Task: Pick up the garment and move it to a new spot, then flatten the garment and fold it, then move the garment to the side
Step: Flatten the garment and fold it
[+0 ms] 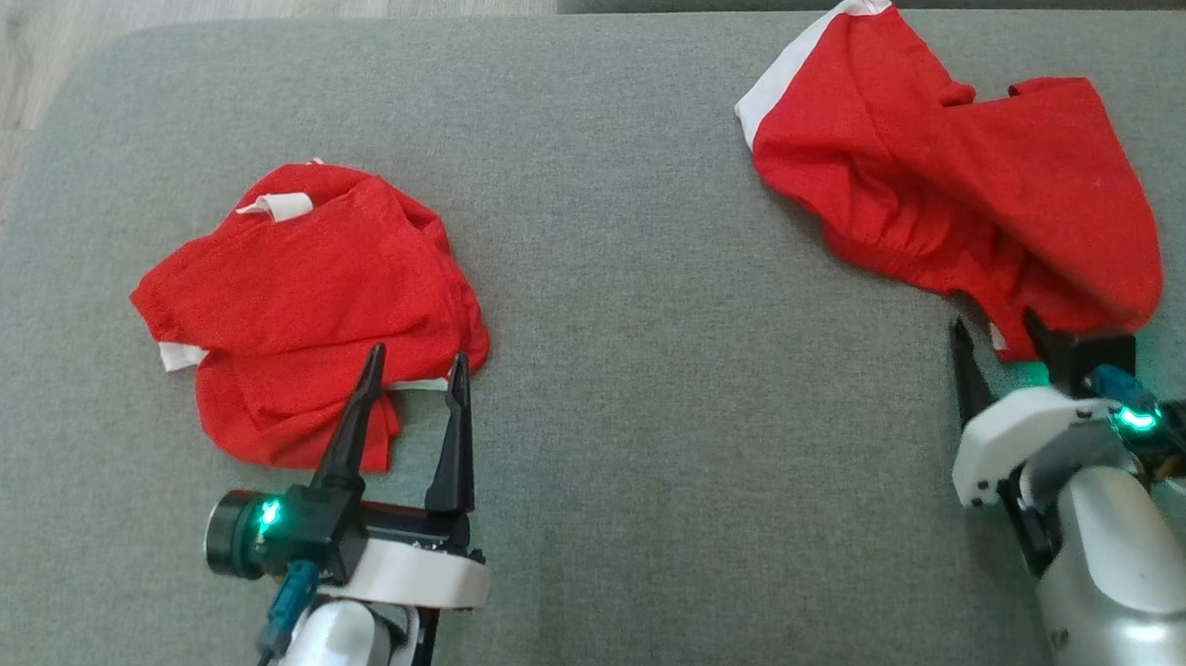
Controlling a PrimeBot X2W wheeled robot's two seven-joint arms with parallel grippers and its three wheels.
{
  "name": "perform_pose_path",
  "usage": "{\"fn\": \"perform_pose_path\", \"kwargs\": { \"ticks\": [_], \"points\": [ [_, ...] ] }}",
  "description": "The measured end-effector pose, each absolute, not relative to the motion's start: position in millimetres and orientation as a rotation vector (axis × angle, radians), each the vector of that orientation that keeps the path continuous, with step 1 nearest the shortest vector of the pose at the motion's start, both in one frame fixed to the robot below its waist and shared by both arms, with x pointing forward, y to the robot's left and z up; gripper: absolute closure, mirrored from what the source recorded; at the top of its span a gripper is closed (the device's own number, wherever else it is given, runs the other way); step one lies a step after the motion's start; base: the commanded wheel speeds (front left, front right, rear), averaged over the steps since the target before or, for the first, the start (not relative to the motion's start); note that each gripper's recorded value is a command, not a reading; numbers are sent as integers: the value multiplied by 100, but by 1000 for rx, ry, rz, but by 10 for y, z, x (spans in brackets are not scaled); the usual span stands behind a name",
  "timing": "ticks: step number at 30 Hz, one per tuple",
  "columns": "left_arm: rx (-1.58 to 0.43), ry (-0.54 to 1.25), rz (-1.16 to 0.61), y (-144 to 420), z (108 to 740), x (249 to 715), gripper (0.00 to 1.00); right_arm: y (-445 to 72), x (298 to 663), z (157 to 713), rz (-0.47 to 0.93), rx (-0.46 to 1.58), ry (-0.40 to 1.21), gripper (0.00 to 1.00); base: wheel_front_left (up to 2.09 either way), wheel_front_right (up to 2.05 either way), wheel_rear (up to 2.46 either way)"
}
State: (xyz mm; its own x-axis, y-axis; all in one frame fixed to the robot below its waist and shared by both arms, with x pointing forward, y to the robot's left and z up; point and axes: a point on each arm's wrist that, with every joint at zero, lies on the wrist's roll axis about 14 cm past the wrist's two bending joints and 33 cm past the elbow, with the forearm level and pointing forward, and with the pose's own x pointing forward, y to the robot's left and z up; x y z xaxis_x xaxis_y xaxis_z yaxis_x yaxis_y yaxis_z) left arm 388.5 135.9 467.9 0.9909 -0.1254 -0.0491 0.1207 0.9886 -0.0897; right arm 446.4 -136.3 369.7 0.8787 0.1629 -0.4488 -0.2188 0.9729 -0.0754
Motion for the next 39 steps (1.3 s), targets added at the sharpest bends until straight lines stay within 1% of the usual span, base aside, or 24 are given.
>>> {"fn": "perform_pose_path", "kwargs": {
  "ticks": [1, 7, 13, 18, 26, 29, 30, 31, 32, 36, 39],
  "points": [
    [-87, 55, -124, 1359, 4679, 3885, 0, -1363, 4464, 3697, 199, -125, 456, 100, 0, 0, 0],
    [-85, 45, -128, 1344, 4713, 3879, 0, -1152, 4527, 3850, 251, -78, 376, 100, 0, 0, 0],
    [-77, 15, -128, 1355, 4814, 3866, 0, -770, 4462, 4045, 364, -38, 310, 100, 0, 0, 0],
    [-80, -9, -125, 1363, 4897, 3821, 0, -371, 4384, 4265, 492, -52, 263, 100, 0, 0, 0],
    [-77, -26, -83, 1504, 4956, 3716, 0, 290, 4088, 4329, 718, -122, 308, 100, 0, 0, 0],
    [-80, -13, -62, 1566, 4910, 3649, 0, 415, 3976, 4253, 764, -120, 357, 100, 0, 0, 0],
    [-80, -10, -58, 1577, 4900, 3636, 0, 437, 3950, 4227, 776, -135, 362, 70, 0, 0, 0],
    [-80, -9, -55, 1585, 4896, 3628, 0, 445, 3950, 4228, 778, -131, 360, 2, 0, 0, 0],
    [-80, -9, -53, 1591, 4897, 3625, 0, 451, 3952, 4229, 778, -124, 361, 0, 0, 0, 0],
    [-82, -14, -53, 1588, 4911, 3638, 0, 443, 3975, 4303, 768, -83, 330, 0, 0, 0, 0],
    [-78, -20, -67, 1543, 4927, 3656, 0, 406, 4057, 4481, 745, -38, 256, 0, 0, 0, 0]
  ]
}}
